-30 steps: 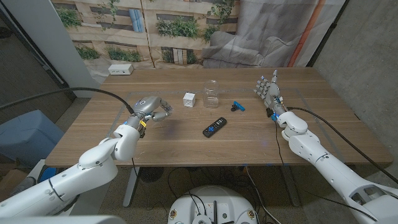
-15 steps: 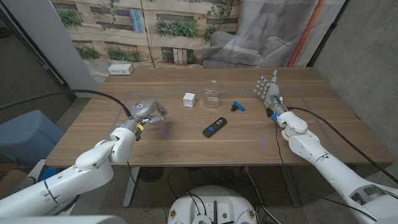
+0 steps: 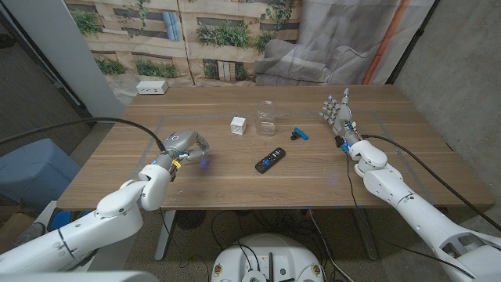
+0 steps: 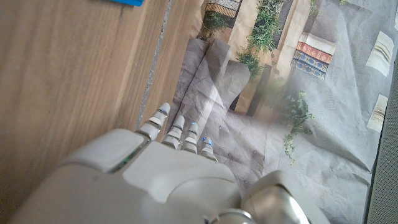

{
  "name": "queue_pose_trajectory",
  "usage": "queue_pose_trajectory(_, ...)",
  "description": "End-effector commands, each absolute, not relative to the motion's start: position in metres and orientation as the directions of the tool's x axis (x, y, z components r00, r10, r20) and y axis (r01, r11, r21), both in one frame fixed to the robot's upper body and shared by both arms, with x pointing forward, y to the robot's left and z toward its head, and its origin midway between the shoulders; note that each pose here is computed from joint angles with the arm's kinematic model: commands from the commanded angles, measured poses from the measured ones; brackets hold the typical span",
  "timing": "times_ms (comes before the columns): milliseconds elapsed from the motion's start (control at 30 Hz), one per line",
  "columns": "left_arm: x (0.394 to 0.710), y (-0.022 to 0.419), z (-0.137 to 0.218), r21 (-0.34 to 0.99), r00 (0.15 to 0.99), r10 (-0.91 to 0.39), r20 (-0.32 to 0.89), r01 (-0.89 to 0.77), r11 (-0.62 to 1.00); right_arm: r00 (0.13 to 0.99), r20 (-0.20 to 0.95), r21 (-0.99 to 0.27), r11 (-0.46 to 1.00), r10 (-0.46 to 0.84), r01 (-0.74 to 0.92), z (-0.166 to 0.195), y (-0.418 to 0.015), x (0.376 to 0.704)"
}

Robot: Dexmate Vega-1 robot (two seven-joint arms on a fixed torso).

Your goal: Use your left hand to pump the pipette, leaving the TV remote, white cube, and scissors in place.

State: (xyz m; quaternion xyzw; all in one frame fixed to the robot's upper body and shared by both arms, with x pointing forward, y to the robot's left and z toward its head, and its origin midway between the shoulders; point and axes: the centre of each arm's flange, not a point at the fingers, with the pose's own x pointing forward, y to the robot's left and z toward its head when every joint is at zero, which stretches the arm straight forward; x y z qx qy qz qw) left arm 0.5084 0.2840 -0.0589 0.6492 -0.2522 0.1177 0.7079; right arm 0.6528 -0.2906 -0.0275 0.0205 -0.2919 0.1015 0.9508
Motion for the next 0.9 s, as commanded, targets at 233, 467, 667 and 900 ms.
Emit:
queue_pose_trajectory(233,0.521,0.284,-0.073,0.859,0.842,-0.174,0.510,-0.492,0.142,0.809,0.559,-0.020,0.979,0.181,-0.205,-0.028,-0.291,0.653)
queue_pose_trajectory(467,0.525,0.284,-0.075,0.862,0.845,-0.175,0.506,-0.485,0.150,0.809,0.559,-0.020,0.979,0.181,-0.205,-0.028,-0.291,0.653)
queue_pose_trajectory(667,0.528,0.283,-0.078,0.864,0.847,-0.178,0.501,-0.481,0.144,0.809,0.559,-0.020,0.979,0.181,-0.205,-0.028,-0.290,0.653)
queue_pose_trajectory(900,0.532,0.282,-0.082,0.871,0.851,-0.188,0.491,-0.473,0.135,0.809,0.559,-0.020,0.979,0.181,-0.205,-0.028,-0.290,0.653)
